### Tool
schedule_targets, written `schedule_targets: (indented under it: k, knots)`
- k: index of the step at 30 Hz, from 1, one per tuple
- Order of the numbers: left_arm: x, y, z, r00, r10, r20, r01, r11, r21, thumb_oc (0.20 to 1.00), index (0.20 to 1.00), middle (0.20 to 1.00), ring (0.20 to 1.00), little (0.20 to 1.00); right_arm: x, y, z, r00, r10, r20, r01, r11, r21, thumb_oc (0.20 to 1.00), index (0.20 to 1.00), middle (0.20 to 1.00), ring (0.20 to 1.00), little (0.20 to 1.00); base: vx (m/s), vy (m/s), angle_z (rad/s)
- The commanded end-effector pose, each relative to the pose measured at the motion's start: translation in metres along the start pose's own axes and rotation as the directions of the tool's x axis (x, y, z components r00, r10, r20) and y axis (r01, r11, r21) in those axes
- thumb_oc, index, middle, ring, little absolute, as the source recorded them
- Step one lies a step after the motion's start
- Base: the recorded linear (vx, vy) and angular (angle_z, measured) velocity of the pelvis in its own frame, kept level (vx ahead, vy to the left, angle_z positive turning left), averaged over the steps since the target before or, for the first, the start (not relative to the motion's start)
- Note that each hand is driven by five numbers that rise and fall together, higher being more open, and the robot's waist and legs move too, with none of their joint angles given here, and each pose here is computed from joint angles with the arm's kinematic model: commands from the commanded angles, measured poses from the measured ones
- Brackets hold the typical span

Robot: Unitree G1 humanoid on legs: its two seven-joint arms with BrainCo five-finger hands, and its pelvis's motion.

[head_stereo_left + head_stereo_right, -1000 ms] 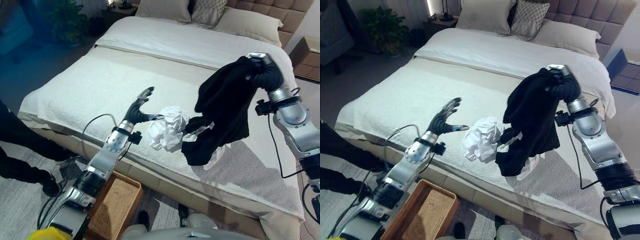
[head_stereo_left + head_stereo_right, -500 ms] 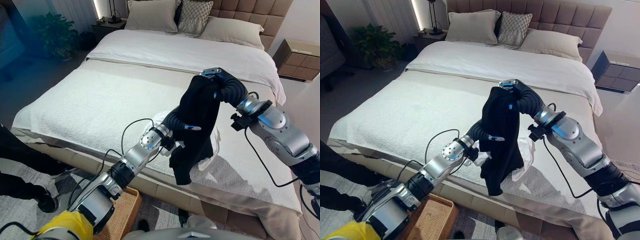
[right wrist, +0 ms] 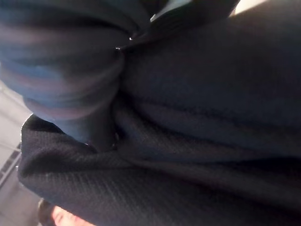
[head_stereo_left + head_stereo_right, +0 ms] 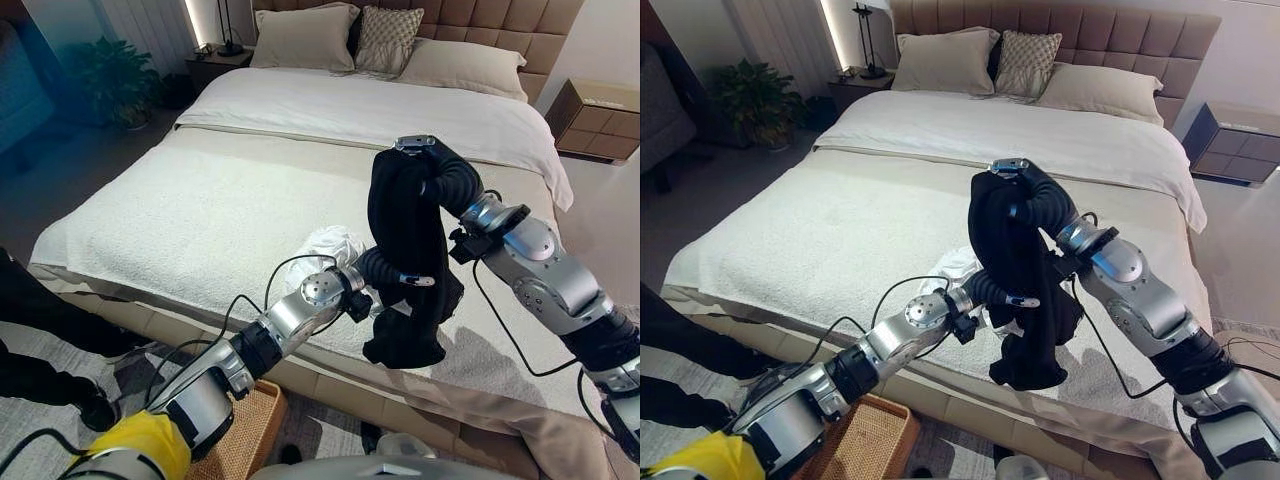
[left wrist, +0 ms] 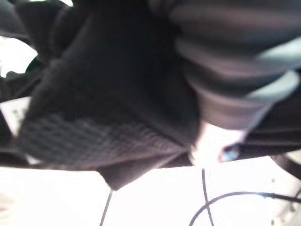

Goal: Pick up clothes into the bucket

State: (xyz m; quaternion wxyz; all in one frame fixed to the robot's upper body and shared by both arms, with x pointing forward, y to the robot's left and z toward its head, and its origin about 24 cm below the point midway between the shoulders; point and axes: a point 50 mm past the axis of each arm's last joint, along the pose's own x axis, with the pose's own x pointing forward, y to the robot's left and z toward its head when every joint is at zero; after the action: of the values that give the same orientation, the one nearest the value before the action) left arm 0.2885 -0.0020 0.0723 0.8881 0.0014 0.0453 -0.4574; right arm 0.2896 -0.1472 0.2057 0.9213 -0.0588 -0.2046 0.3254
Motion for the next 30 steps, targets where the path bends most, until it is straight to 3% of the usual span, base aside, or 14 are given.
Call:
schedule_targets:
  k: [1, 2, 3, 4, 6, 9, 12, 19, 20, 22, 25, 30]
  knots:
    - [0.012, -0.003, 0.004, 1.000, -0.015, 0.012, 0.016, 0.999, -0.034, 0.200, 0.200, 0.200, 0.200, 0.200, 0.010, 0.000, 0.046, 0.962, -0.028, 0.271, 0.022, 0.999, 0.025, 0.200, 0.200, 0.200, 0.200, 0.200, 0.00, 0.000, 0.00]
    - [0.009, -0.001, 0.000, 1.000, 0.007, 0.017, -0.006, 0.997, -0.075, 0.200, 0.200, 0.200, 0.200, 0.200, 0.009, -0.002, 0.045, 0.960, -0.051, 0.275, 0.046, 0.999, 0.026, 0.407, 0.407, 0.407, 0.407, 0.407, 0.00, 0.000, 0.00]
    - [0.007, 0.000, -0.002, 1.000, 0.022, 0.016, -0.020, 0.996, -0.092, 0.200, 0.200, 0.200, 0.200, 0.200, 0.008, -0.003, 0.045, 0.959, -0.063, 0.278, 0.059, 0.998, 0.022, 0.482, 0.482, 0.482, 0.482, 0.482, 0.00, 0.000, 0.00]
    - [0.003, 0.005, -0.002, 0.999, 0.045, 0.026, -0.042, 0.993, -0.112, 0.200, 0.200, 0.200, 0.200, 0.200, 0.006, -0.006, 0.046, 0.956, -0.084, 0.281, 0.086, 0.996, 0.004, 0.837, 0.837, 0.837, 0.837, 0.837, 0.00, 0.000, 0.00]
    - [-0.006, 0.012, -0.008, 0.995, 0.092, 0.024, -0.088, 0.987, -0.134, 0.200, 0.200, 0.200, 0.200, 0.200, 0.000, -0.012, 0.038, 0.955, -0.136, 0.264, 0.137, 0.991, 0.016, 1.000, 1.000, 1.000, 1.000, 1.000, 0.00, -0.002, 0.02]
    - [-0.017, 0.020, -0.014, 0.989, 0.145, 0.028, -0.139, 0.975, -0.172, 0.200, 0.200, 0.200, 0.200, 0.200, -0.006, -0.019, 0.037, 0.948, -0.187, 0.259, 0.200, 0.980, -0.024, 1.000, 1.000, 1.000, 1.000, 1.000, 0.00, -0.006, 0.05]
    - [-0.043, 0.031, -0.029, 0.968, 0.251, 0.027, -0.234, 0.932, -0.277, 0.200, 0.200, 0.200, 0.200, 0.200, -0.023, -0.035, 0.023, 0.915, -0.334, 0.226, 0.349, 0.937, -0.026, 1.000, 1.000, 1.000, 1.000, 1.000, 0.00, 0.000, 0.00]
    - [-0.093, 0.052, -0.035, 0.905, 0.419, 0.070, -0.359, 0.842, -0.402, 0.200, 0.200, 0.200, 0.200, 0.200, -0.059, -0.062, -0.009, 0.799, -0.587, 0.130, 0.601, 0.784, -0.155, 1.000, 1.000, 1.000, 1.000, 1.000, 0.00, -0.001, 0.00]
    - [-0.110, 0.056, -0.037, 0.881, 0.467, 0.082, -0.387, 0.808, -0.444, 0.200, 0.200, 0.200, 0.200, 0.200, -0.072, -0.068, -0.021, 0.766, -0.637, 0.083, 0.633, 0.726, -0.267, 1.000, 1.000, 1.000, 1.000, 1.000, 0.00, 0.000, 0.00]
    - [-0.132, 0.064, -0.032, 0.839, 0.530, 0.123, -0.423, 0.777, -0.467, 0.200, 0.200, 0.200, 0.200, 0.200, -0.094, -0.070, -0.046, 0.704, -0.710, -0.016, 0.665, 0.667, -0.336, 1.000, 1.000, 1.000, 1.000, 1.000, 0.00, 0.000, 0.00]
    - [-0.147, 0.066, -0.028, 0.817, 0.556, 0.154, -0.431, 0.765, -0.478, 0.200, 0.200, 0.200, 0.200, 0.200, -0.111, -0.070, -0.066, 0.656, -0.749, -0.098, 0.673, 0.638, -0.375, 1.000, 1.000, 1.000, 1.000, 1.000, 0.00, 0.001, 0.02]
    - [-0.193, 0.073, 0.003, 0.716, 0.625, 0.312, -0.434, 0.748, -0.502, 0.200, 0.200, 0.200, 0.200, 0.200, -0.179, -0.048, -0.140, 0.435, -0.788, -0.436, 0.650, 0.610, -0.454, 1.000, 1.000, 1.000, 1.000, 1.000, -0.01, 0.003, 0.05]
